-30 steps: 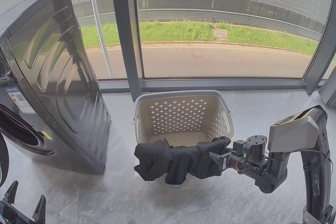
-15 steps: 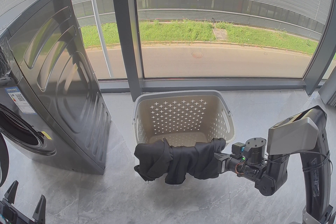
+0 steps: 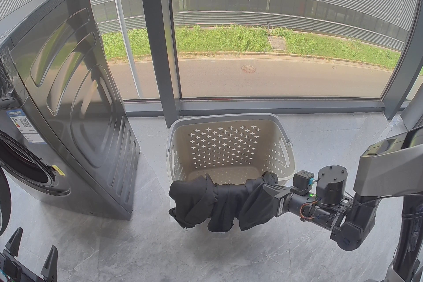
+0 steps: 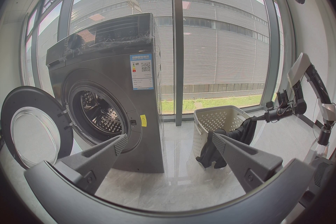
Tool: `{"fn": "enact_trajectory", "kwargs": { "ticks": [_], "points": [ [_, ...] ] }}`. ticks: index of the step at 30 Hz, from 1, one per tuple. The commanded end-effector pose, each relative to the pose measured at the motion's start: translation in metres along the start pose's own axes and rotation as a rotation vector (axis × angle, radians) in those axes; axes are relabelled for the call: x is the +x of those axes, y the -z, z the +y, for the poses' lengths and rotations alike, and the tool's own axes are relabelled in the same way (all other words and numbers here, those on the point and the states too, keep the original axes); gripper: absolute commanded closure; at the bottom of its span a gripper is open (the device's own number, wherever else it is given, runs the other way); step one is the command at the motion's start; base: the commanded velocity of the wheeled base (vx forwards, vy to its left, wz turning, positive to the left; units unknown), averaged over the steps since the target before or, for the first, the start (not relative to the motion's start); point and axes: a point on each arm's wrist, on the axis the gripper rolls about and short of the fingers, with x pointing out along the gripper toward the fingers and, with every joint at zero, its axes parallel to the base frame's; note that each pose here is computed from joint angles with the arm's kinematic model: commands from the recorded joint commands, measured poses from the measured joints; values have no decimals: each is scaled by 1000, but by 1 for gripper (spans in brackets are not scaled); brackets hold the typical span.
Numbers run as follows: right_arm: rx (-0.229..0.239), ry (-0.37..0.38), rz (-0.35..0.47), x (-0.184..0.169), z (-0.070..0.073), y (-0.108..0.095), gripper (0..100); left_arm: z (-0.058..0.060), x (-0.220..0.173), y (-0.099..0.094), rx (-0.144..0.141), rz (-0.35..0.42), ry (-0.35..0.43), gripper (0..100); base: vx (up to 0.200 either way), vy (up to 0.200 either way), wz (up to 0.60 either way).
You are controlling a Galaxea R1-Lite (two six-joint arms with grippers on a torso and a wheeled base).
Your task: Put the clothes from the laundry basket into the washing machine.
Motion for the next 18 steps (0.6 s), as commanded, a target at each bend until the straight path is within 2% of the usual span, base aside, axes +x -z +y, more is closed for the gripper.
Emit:
{"fn": "enact_trajectory", "kwargs": {
  "ticks": [1, 11, 18],
  "points": [
    [-12, -41, -135, -31, 14, -41, 100, 0, 0, 5, 2, -2, -1, 0, 0, 0, 0],
    [-22, -97, -286, -79, 31, -79, 100, 0, 0, 5, 0, -2, -1, 0, 0, 0, 0],
    [-31, -88, -368, -88, 30, -96, 100, 0, 0, 5, 0, -2, -1, 0, 0, 0, 0]
  ]
}}
